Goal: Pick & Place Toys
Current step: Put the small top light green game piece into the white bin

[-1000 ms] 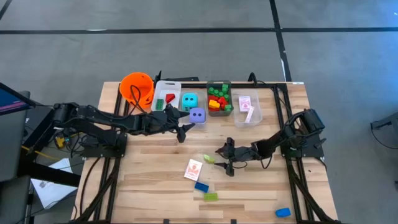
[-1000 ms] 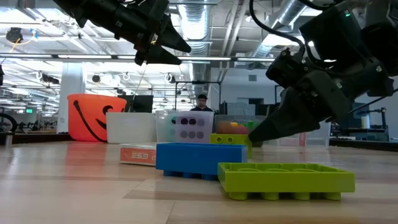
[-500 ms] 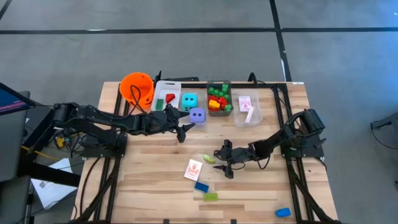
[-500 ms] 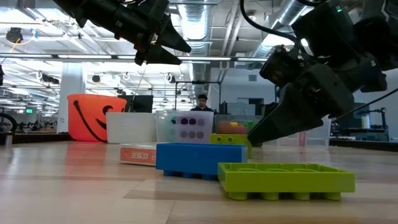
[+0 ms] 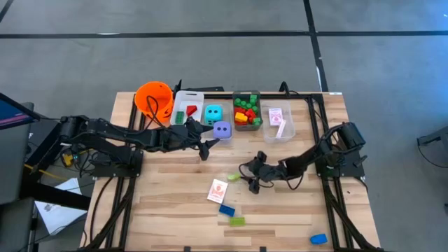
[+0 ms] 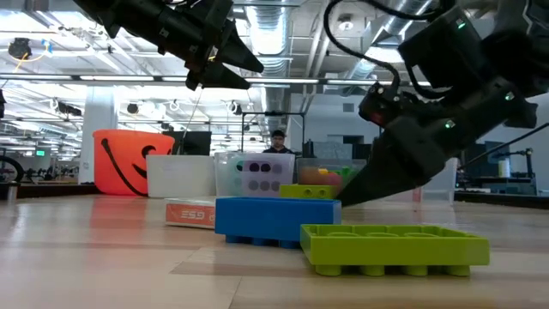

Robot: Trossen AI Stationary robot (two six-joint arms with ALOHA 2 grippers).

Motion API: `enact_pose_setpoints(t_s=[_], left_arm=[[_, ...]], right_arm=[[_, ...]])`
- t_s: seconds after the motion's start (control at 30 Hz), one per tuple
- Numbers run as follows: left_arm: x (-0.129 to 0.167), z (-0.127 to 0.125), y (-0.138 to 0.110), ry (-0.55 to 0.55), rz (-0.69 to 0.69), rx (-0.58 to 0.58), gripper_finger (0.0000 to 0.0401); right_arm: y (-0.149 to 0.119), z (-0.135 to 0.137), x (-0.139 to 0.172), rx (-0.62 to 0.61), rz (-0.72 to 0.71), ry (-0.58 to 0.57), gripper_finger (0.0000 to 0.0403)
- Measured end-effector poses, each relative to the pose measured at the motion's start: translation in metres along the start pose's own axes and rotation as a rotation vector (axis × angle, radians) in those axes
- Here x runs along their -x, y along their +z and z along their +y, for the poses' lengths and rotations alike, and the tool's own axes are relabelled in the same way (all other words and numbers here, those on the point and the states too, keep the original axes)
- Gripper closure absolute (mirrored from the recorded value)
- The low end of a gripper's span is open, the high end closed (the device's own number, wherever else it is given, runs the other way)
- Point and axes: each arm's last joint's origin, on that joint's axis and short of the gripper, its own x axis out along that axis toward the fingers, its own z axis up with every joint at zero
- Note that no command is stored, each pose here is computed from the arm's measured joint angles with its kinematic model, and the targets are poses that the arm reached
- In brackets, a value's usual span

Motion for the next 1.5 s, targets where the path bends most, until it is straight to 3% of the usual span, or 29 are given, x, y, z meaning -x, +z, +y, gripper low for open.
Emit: enact_pose_setpoints(t_s=[0.33,0.93,1.37,1.5], left_arm=[[0.0,0.0,0.0,0.0,0.0,0.0,0.0116],[0.0,0.0,0.0,0.0,0.0,0.0,0.0116],[0.0,0.0,0.0,0.0,0.0,0.0,0.0116],[0.0,0.0,0.0,0.0,0.0,0.0,0.0116]], right_arm=[[0.001,0.005,0.001,0.1,0.014,0.131,0.0117],[0.006,0.005,0.0,0.25,-0.045,0.122,0.0117],[0.014,0.009,-0.001,0.262,-0.095,0.141,0.0117],[0.014,0.01,0.0,0.265,-0.082,0.192,0.0117]])
